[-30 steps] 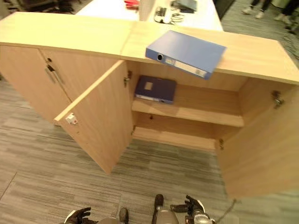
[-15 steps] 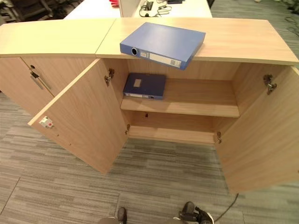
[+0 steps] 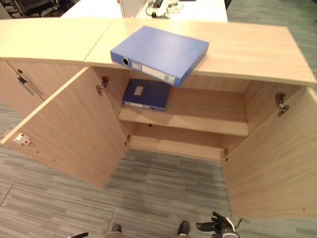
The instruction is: Put the empty folder in the office cabinet
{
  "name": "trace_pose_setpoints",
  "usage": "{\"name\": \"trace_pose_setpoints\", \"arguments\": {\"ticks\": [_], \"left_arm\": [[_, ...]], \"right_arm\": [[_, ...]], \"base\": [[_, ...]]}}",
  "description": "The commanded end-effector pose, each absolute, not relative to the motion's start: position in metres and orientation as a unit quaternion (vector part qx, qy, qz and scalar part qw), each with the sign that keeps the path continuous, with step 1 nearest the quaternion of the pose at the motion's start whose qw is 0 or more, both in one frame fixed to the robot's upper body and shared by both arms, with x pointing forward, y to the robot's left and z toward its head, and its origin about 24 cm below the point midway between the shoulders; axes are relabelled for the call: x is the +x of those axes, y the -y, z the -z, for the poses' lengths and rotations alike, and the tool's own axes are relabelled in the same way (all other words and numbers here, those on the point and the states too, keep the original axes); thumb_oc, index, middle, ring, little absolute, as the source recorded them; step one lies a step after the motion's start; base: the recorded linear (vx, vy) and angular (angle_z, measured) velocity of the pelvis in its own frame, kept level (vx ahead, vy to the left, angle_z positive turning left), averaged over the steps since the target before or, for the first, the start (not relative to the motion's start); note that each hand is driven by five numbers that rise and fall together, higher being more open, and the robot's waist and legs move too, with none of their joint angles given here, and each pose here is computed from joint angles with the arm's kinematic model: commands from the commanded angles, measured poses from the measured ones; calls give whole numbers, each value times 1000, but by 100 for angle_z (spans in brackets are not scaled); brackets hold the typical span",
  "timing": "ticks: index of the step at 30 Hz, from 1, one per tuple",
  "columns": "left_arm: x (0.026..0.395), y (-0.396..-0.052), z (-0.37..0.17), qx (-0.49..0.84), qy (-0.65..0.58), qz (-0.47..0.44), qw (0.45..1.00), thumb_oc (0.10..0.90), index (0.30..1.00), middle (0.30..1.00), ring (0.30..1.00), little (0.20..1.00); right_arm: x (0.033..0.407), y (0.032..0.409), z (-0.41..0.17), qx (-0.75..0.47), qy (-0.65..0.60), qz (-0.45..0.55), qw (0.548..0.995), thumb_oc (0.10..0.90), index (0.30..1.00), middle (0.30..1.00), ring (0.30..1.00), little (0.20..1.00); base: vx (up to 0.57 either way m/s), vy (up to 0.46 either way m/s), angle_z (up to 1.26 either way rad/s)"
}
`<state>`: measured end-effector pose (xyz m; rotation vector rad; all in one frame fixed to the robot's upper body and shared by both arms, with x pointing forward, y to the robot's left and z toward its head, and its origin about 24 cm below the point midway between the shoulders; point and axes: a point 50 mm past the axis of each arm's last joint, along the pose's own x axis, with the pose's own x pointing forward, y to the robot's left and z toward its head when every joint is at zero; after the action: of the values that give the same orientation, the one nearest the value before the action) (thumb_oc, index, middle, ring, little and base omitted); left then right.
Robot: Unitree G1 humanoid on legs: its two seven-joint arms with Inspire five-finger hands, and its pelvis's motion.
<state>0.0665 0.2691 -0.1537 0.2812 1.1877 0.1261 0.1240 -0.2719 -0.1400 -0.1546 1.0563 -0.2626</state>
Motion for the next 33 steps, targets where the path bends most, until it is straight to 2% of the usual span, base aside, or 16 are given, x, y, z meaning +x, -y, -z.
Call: {"name": "trace_pose_setpoints", "arguments": {"ticks": [1,10,20,27,30,31,32,33], "left_arm": [[78,-289,144,151,-543,-72,823,800,900,900,900,900],[81,-278,148,156,-549,-51,819,800,900,900,900,900],[57,-301,144,164,-576,-76,797,800,900,900,900,900],[55,-306,142,172,-577,-69,795,800,900,900,900,900],[62,-311,138,174,-565,-73,803,800,900,900,900,900],[126,-288,133,187,-504,-55,841,800,900,900,900,900],[145,-289,125,187,-476,-78,856,800,900,900,900,900],[139,-298,124,180,-484,-104,850,800,900,900,900,900]], "right_arm": [[142,274,132,-87,-471,121,869,800,900,900,900,900],[146,266,133,-100,-471,106,870,800,900,900,900,900],[164,253,130,-115,-453,74,881,800,900,900,900,900],[167,240,133,-119,-458,48,880,800,900,900,900,900],[173,228,132,-123,-451,21,884,800,900,900,900,900],[169,217,137,-120,-461,-3,880,800,900,900,900,900],[164,215,139,-114,-467,-6,877,800,900,900,900,900],[164,217,138,-118,-466,-2,877,800,900,900,900,900]], "base": [[130,-138,5],[190,-24,-14],[279,118,-56],[242,221,-29],[250,297,-14],[258,274,-21],[215,197,-2],[246,252,-37]]}}
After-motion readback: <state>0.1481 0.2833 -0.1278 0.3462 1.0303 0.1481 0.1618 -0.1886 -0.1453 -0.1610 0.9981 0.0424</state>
